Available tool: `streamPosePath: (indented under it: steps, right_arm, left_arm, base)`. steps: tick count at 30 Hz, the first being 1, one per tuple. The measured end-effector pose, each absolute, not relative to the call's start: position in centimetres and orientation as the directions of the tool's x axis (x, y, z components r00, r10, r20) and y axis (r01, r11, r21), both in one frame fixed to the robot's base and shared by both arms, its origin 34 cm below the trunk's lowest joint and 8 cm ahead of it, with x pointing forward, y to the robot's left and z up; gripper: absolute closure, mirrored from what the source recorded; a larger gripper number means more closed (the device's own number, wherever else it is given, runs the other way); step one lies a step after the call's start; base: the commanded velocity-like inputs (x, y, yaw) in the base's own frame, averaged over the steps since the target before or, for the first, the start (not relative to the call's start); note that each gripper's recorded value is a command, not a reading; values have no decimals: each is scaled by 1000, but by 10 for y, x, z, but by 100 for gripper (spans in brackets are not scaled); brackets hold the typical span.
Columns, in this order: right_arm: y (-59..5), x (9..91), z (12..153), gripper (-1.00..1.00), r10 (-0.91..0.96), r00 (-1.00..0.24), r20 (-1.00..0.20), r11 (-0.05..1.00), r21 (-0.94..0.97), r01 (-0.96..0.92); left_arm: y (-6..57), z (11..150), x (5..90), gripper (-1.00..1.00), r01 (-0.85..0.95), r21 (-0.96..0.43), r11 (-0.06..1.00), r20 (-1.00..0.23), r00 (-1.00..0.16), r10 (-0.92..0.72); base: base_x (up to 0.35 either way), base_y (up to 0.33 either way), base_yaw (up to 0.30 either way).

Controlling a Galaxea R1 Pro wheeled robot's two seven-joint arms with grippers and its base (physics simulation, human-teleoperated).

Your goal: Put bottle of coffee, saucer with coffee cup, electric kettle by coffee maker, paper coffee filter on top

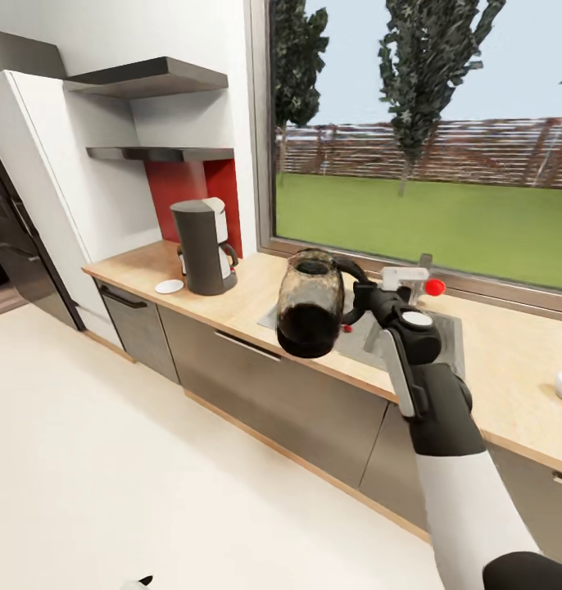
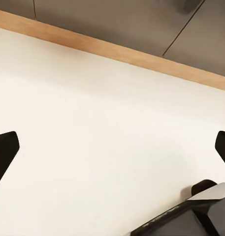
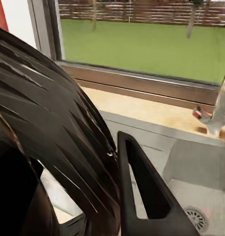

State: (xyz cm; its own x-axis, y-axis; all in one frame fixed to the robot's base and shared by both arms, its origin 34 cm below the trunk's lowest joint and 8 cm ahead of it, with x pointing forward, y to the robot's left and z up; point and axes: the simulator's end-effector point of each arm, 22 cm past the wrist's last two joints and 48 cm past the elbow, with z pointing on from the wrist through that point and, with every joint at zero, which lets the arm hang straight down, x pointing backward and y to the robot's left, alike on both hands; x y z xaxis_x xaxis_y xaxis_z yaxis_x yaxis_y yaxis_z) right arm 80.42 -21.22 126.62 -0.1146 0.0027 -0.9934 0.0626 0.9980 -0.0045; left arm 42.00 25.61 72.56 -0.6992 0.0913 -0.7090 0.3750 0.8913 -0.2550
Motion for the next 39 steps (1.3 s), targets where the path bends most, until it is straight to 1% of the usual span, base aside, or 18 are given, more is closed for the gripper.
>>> streamPosePath:
  steps: [3, 6, 14, 18, 26, 39]
  right_arm:
    - [-220, 800, 1270, 100, -24, -109, -994, 986, -41, 160]
    - [-224, 796, 1271, 100, -23, -108, -994, 975, -46, 215]
    - [-224, 796, 1268, 100, -29, -115, -993, 972, -55, 229]
    - [-225, 796, 1267, 100, -32, -118, -993, 971, -59, 232]
    - [-226, 804, 1227, 100, -52, -210, -976, 968, -101, 230]
    - [-225, 806, 1221, 100, -53, -222, -974, 968, -104, 227]
  left_arm:
    - [257, 725, 420, -100, 374, -254, 892, -708, -700, 92]
    - [257, 725, 420, -100, 373, -255, 892, -708, -701, 90]
    - [260, 725, 419, -100, 369, -253, 894, -706, -703, 91]
    - [264, 725, 418, -100, 368, -249, 896, -704, -704, 93]
    - [266, 722, 414, -100, 360, -254, 897, -696, -712, 89]
    - [264, 721, 412, -100, 359, -259, 897, -694, -715, 86]
  base:
    - [0, 0, 1]
    - [0, 0, 0]
    - [1, 0, 0]
    - [149, 73, 0]
    - [262, 196, 0]
    - [238, 259, 0]
